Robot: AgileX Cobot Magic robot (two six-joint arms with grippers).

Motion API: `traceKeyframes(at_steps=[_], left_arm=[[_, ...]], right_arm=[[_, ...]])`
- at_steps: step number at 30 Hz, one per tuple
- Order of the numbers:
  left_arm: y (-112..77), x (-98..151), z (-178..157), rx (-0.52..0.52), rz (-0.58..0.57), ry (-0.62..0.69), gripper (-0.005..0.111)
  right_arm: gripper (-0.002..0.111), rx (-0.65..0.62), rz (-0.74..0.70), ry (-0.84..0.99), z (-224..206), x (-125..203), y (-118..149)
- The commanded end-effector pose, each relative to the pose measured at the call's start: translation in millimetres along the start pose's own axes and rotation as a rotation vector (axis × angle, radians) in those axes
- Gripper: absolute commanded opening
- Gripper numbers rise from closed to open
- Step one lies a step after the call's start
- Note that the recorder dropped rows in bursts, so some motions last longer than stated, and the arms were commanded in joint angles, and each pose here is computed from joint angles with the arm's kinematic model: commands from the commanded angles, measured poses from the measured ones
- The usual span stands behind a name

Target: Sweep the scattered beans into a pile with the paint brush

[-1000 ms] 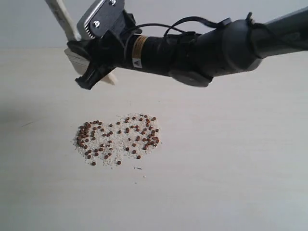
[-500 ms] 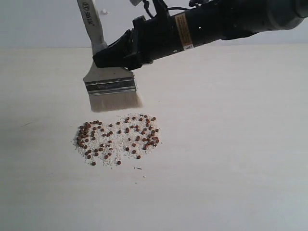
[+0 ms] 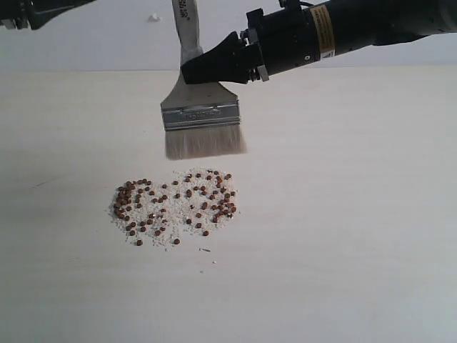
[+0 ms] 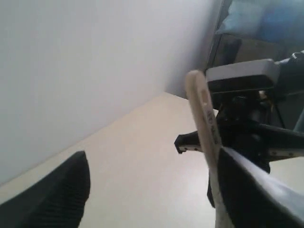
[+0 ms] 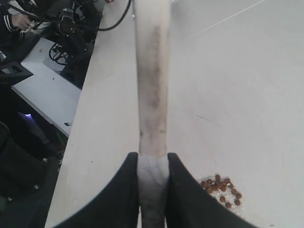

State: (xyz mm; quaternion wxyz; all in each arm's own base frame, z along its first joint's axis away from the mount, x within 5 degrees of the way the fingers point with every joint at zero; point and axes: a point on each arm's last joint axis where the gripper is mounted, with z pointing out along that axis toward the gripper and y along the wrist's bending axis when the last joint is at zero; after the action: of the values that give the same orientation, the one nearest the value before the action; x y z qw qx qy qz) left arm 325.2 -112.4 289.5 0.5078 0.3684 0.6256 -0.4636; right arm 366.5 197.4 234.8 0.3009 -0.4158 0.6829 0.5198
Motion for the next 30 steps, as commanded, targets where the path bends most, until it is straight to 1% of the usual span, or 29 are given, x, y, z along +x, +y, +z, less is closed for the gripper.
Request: traceKeyframes(at_steps=[1,3,5,7,14,30], left_arm=[[10.1,27,16,0.031,-0.075,0.018,0.070],[1.9,30,28,0.072,-0.053,0.029,0.070],[-9.5,31,41,0.119,-0.023,0.038,0.070],[-17.0,32,49,0.149,0.004,0.043,0.070],[-18.4,32,50,0.155,0.017,0.043,0.070],[-18.4,32,50,0.155,0.017,0.043,0.070]], right_arm=[[0.000,-0.028,-0.014,0.005,5,-2,5],[0.000,-0.034,-0.013,0.011,9,0,3],[0.000,-0.039,0.006,0.020,13,7,-2],[0.000,-0.041,0.030,0.027,16,13,-8],[0.000,-0.044,0.061,0.042,21,23,-16],[0.000,-0.092,0.032,0.087,41,25,-3]])
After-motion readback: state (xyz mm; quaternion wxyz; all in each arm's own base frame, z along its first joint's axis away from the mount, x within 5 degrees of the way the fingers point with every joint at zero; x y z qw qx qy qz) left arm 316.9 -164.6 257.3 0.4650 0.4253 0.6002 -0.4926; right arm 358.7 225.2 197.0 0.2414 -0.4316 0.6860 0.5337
